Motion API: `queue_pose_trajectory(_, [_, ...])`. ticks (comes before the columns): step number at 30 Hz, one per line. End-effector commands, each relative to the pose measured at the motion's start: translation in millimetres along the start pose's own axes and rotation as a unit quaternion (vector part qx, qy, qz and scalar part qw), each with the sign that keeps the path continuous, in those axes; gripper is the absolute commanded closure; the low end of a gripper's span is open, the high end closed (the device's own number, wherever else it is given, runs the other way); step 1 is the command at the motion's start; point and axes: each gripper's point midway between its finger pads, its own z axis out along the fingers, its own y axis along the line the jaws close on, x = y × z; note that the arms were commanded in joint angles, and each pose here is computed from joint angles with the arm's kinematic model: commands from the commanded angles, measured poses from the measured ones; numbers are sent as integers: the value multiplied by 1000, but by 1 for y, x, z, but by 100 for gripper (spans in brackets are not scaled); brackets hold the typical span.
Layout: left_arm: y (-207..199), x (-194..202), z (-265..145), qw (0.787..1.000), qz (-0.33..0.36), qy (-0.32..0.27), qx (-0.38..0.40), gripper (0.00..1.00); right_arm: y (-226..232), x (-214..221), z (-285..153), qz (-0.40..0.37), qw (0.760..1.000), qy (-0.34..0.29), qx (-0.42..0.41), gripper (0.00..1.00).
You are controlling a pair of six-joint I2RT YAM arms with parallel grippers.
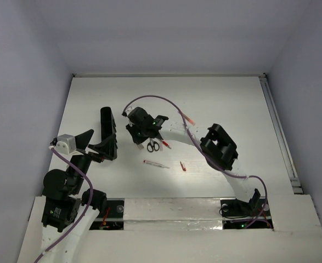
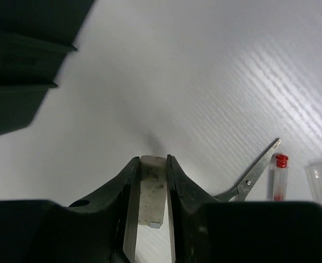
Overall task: Sort the stationery into containers
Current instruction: Pick up the stationery from the center of the board, then place the stationery in the storage box.
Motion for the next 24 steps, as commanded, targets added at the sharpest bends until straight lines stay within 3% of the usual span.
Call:
queue_pose_trajectory(1, [-5,-6,2,1000,-1,-16,12,1,29,-113,-77,15,981,-188,-55,86])
queue_pose_trajectory(9, [-4,-8,1,1000,-2,-19,11,1,91,-187,-141,21,917,-330,-223,88])
queue_pose_trajectory(13, [-4,-8,1,1000,-2,-19,11,1,104,-209,-141,28,895,-362,-259,88])
queue_pose_trajectory(17, [-4,-8,1,1000,-1,-20,10,1,117,-222,-125,27,884,-374,-279,87])
queue_pose_trajectory(24, [-4,-10,0,1000,-1,-22,10,1,116,-228,-92,33,886,-375,-270,87])
